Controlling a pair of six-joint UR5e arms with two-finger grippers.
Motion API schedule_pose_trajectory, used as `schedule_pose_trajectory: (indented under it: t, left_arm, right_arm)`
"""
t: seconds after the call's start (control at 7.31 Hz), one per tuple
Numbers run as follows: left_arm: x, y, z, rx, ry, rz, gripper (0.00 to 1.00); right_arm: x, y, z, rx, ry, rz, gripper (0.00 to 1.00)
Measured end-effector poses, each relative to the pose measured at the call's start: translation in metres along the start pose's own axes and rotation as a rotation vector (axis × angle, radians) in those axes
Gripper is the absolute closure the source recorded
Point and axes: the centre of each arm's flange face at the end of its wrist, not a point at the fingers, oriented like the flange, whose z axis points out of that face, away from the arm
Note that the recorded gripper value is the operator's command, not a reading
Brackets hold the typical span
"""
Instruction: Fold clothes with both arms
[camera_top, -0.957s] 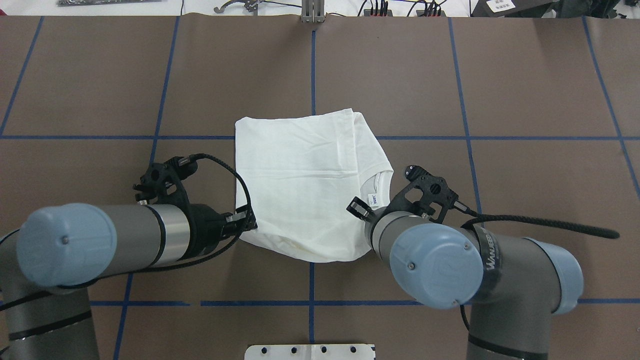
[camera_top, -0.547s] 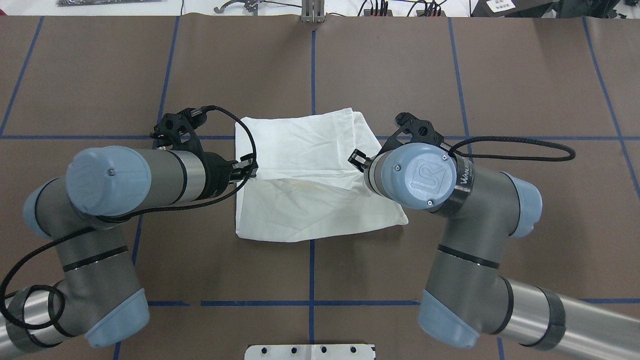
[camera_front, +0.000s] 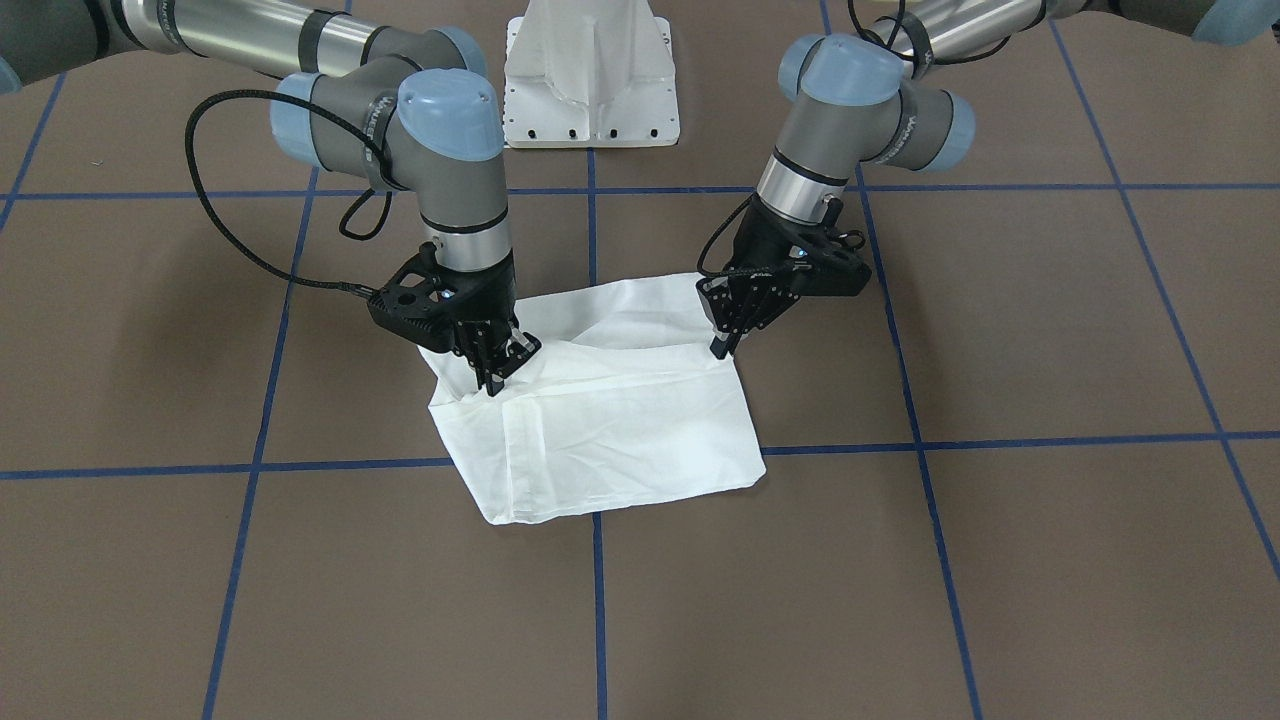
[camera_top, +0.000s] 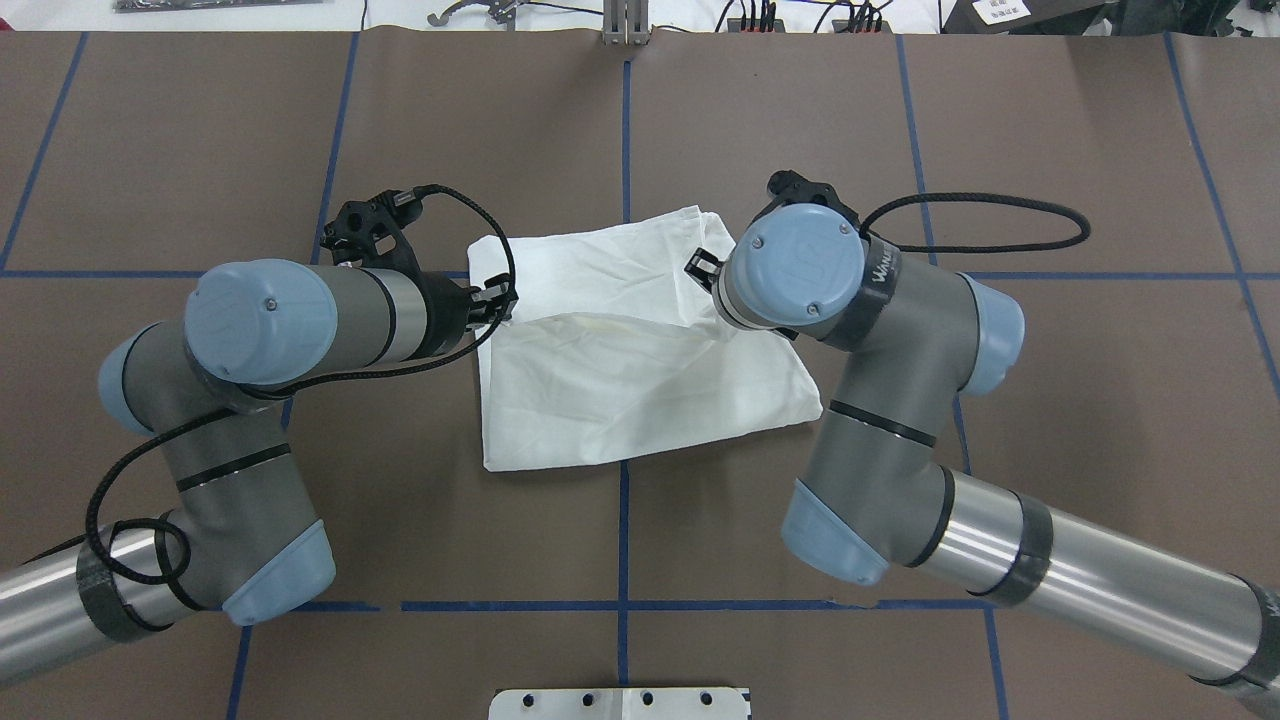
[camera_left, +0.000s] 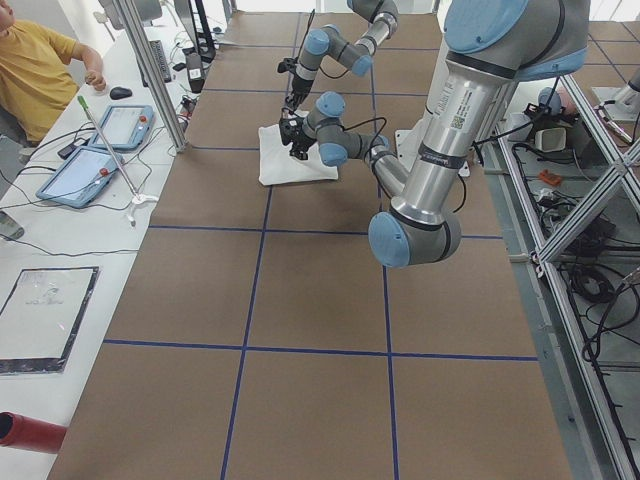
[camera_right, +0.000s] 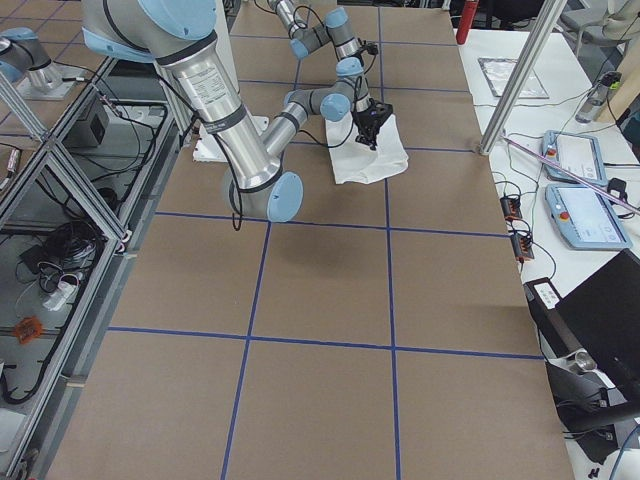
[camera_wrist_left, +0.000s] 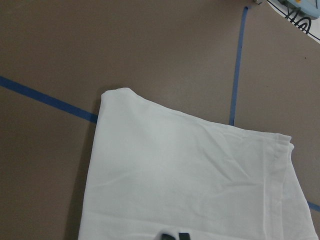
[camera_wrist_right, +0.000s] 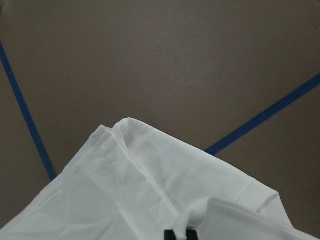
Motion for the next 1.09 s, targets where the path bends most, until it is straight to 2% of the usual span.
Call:
schedule_pose_trajectory:
  t: [0.27,0.41,0.55,0.68,0.82,1.09]
  left_arm:
    - [-0.004,-0.016,0.007,0.023,-0.005,0.007,1.00]
    - [-0.004,-0.021,0.013,0.028,-0.009,0.006,0.89]
    - [-0.006,-0.026,0.024,0.035,-0.011,0.004,0.75]
    - [-0.012,-0.037,0.037,0.048,-0.011,0.002,0.01]
    - [-0.023,-0.055,0.047,0.070,-0.015,0.020,0.00]
    - [-0.041,-0.097,0.047,0.120,-0.014,0.079,0.00]
  right_arm:
    - [-0.022,-0.024,0.018,-0.015,-0.012,-0.001,1.00]
    - [-0.035,-0.029,0.029,-0.020,-0.012,-0.003,1.00]
    - [-0.043,-0.035,0.038,-0.023,-0.020,-0.003,0.51]
    - [-0.045,-0.045,0.043,-0.026,-0.028,-0.006,0.01]
    - [-0.047,-0.061,0.041,-0.033,-0.034,-0.020,0.00]
    - [-0.039,-0.124,0.027,-0.080,-0.039,-0.095,0.00]
